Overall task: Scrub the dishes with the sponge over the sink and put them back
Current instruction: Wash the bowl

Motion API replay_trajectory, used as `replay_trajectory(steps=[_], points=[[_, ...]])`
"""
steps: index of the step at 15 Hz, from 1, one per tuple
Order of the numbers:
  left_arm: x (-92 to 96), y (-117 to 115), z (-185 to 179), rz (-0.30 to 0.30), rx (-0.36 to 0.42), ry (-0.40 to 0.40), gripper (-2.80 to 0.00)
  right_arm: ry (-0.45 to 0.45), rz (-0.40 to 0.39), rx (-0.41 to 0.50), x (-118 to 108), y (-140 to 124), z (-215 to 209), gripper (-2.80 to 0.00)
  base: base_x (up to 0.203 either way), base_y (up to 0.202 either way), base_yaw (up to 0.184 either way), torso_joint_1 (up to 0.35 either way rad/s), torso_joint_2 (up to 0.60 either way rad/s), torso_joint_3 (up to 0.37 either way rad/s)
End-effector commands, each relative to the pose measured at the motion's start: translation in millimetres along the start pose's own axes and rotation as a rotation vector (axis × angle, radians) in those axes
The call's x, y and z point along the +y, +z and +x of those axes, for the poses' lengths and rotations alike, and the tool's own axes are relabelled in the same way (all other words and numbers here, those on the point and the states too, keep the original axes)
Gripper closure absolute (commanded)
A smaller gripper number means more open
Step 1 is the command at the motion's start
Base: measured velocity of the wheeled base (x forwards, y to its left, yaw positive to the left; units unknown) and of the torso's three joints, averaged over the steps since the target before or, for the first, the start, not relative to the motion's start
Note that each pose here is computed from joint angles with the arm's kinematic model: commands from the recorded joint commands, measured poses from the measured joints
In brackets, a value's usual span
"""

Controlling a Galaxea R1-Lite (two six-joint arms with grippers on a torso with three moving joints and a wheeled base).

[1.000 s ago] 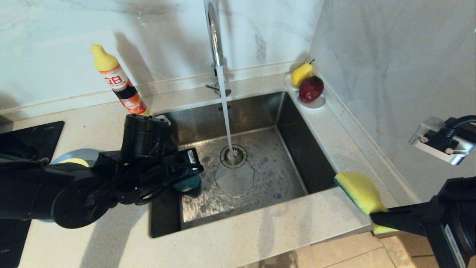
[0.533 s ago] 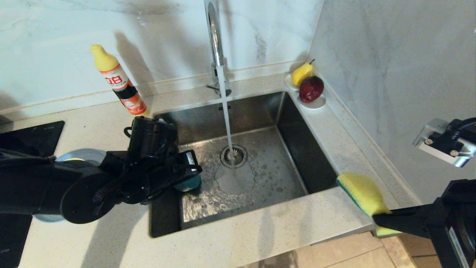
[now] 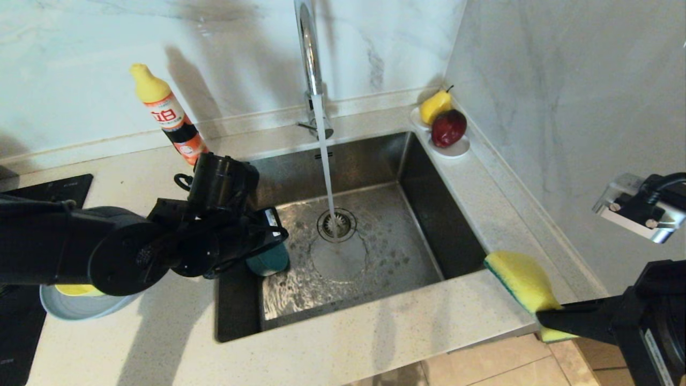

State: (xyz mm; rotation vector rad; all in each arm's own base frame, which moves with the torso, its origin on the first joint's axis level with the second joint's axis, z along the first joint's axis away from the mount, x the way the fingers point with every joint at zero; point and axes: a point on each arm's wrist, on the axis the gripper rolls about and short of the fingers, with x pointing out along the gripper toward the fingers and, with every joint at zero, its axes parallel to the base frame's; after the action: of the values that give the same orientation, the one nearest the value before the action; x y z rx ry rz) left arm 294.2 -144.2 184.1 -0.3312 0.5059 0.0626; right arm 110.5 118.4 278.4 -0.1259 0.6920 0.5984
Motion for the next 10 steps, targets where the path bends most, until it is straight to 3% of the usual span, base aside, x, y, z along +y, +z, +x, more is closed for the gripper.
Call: replay_trajectory(steps=[1, 4, 10], points=[[-1.5, 6, 5, -0.006, -0.010, 0.036, 0.00, 0.000, 0.000, 0.000, 0, -1, -1, 0.00, 0.000, 0.000, 0.000, 0.000, 0.00, 0.000], [0.8, -3, 17, 0.043, 0.011, 0.109, 0.00, -0.001, 0.003, -0.007, -1, -2, -4, 0.00, 0.000, 0.000, 0.000, 0.000, 0.00, 0.000], [6.4, -12, 20, 0.126, 0.099, 0.168, 0.00, 0.001, 0.008, -0.005, -3, -3, -3, 0.00, 0.000, 0.000, 0.000, 0.000, 0.00, 0.000]])
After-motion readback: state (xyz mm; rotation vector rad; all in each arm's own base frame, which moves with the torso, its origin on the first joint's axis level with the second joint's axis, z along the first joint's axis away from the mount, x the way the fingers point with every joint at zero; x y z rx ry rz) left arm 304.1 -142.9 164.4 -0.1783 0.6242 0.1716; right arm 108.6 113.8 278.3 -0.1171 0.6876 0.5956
